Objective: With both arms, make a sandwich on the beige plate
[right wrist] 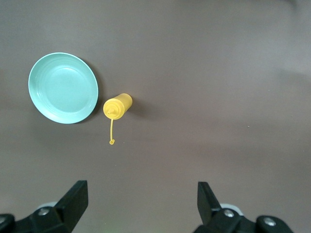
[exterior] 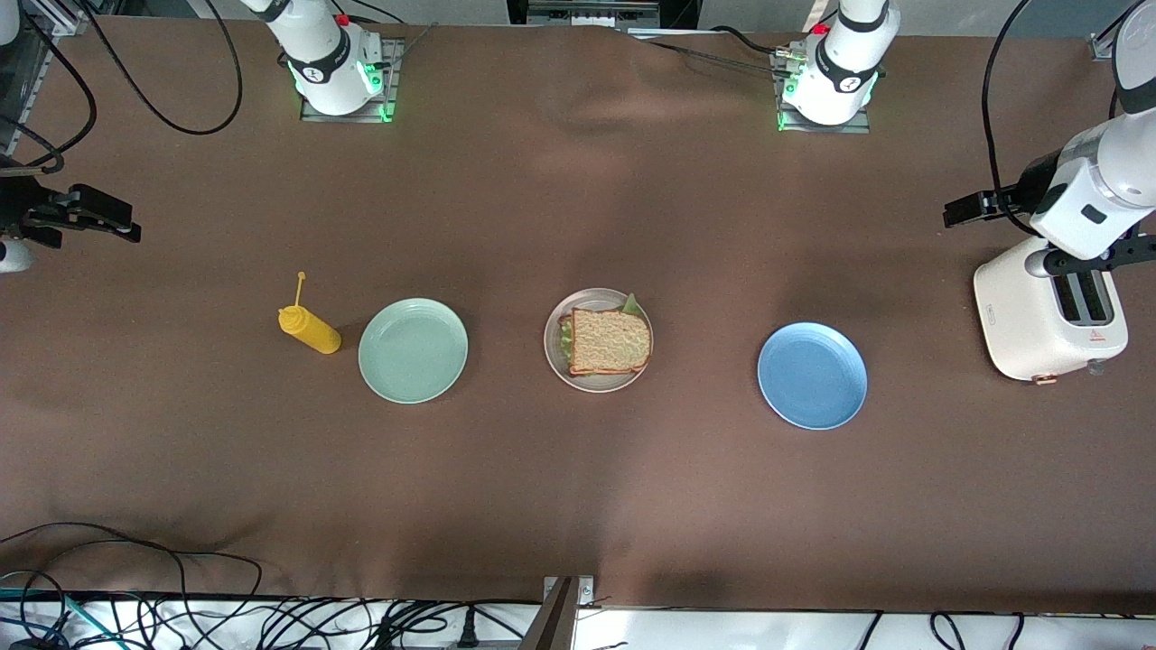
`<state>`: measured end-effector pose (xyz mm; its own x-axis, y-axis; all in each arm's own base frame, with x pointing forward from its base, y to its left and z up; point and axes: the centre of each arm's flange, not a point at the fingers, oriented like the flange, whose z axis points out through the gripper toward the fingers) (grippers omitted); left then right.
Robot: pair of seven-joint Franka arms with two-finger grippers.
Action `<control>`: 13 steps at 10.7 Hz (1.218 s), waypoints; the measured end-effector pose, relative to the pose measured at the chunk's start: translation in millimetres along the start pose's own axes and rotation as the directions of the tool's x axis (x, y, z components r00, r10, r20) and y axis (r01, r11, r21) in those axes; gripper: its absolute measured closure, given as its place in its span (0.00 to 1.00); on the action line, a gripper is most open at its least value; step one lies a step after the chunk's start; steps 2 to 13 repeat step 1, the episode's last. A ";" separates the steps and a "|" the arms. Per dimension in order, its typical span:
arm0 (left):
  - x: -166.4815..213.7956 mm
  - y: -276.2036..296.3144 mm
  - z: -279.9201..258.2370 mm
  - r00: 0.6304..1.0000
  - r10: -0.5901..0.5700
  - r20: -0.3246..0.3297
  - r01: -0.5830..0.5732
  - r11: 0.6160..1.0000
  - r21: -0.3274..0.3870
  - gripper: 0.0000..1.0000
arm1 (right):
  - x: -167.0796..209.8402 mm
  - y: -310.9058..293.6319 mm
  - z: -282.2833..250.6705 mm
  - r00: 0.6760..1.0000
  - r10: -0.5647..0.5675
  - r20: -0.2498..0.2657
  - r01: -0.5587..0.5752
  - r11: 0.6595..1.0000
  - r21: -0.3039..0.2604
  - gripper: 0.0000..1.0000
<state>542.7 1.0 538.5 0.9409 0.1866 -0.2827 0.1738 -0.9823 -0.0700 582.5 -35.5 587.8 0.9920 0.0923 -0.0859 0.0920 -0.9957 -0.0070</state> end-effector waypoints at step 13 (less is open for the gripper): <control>0.0 -0.1 0.0 1.000 0.000 0.000 0.000 1.000 0.001 0.00 | 0.0 0.0 0.0 1.000 0.000 0.000 0.000 1.000 0.000 0.00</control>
